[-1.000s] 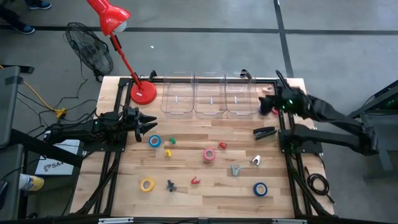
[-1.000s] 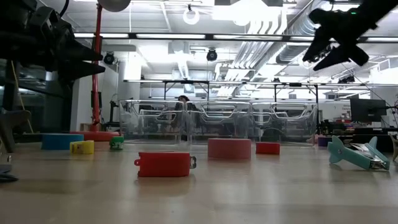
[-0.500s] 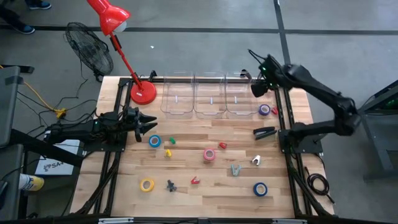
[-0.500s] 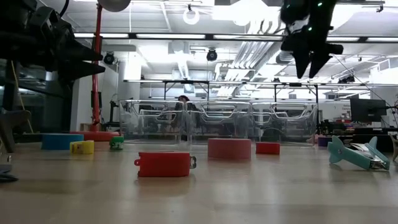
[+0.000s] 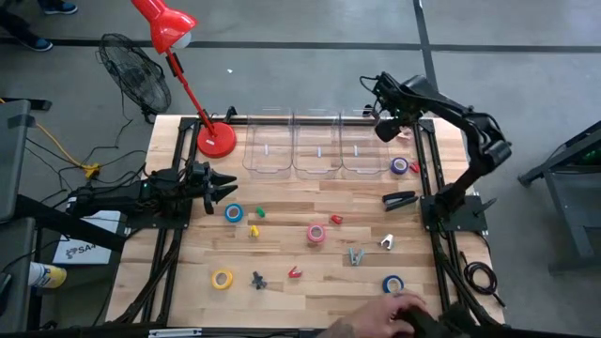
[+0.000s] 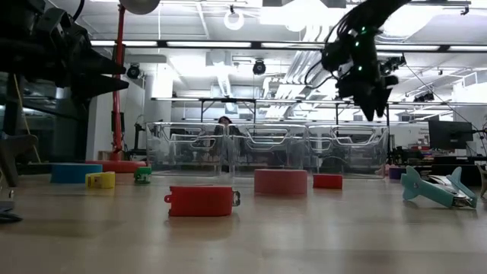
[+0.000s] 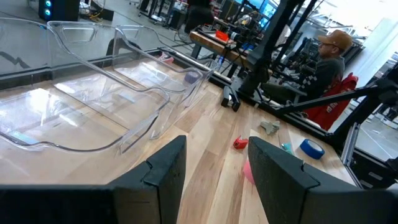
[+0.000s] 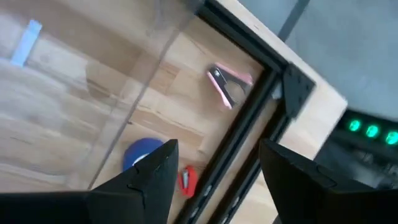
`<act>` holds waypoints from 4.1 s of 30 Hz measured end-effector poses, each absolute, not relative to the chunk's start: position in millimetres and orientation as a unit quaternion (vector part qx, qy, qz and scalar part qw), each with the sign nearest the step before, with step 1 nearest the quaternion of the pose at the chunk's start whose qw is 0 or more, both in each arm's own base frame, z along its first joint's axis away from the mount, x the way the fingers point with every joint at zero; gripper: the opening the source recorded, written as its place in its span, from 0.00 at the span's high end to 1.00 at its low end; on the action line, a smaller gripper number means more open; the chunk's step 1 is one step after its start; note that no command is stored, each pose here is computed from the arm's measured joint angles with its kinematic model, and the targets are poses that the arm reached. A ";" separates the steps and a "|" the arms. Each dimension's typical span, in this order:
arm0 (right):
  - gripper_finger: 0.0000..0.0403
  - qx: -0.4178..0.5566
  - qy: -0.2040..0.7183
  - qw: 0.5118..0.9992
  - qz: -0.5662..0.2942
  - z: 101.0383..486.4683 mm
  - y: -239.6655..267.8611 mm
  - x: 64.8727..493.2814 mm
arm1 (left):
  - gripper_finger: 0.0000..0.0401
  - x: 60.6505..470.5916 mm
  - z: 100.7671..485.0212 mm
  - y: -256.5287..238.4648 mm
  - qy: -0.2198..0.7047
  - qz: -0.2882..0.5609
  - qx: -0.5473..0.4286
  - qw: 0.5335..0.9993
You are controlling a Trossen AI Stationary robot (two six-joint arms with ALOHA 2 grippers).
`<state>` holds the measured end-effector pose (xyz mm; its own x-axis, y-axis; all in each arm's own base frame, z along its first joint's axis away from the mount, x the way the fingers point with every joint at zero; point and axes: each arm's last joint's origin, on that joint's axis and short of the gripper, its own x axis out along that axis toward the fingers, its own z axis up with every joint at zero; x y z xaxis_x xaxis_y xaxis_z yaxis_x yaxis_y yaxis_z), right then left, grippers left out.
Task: Pick and place Stapler, Stapler remover, tape
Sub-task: Put the pink staple remover into the right transparent bin
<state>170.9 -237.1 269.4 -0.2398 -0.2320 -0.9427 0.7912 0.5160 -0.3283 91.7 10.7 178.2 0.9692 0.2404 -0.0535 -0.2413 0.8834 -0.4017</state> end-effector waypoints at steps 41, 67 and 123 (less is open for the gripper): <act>0.46 0.189 0.766 0.523 -0.322 182.6 -298.1 157.6 | 0.58 91.8 178.2 10.7 0.001 0.124 -0.207 0.970; 0.27 0.415 0.552 0.412 -0.593 180.6 -300.3 147.7 | 0.58 91.8 178.2 10.7 0.001 0.124 -0.207 0.970; 0.27 0.599 0.004 0.110 -0.793 180.3 -281.3 128.4 | 0.58 91.8 178.1 10.7 0.001 0.124 -0.207 0.970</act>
<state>128.4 -281.3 180.3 -0.2591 -0.1693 -0.9509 0.1787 -0.9759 0.1251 91.8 10.7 178.1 0.9693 0.2398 -0.0538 -0.2409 0.8835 -0.4017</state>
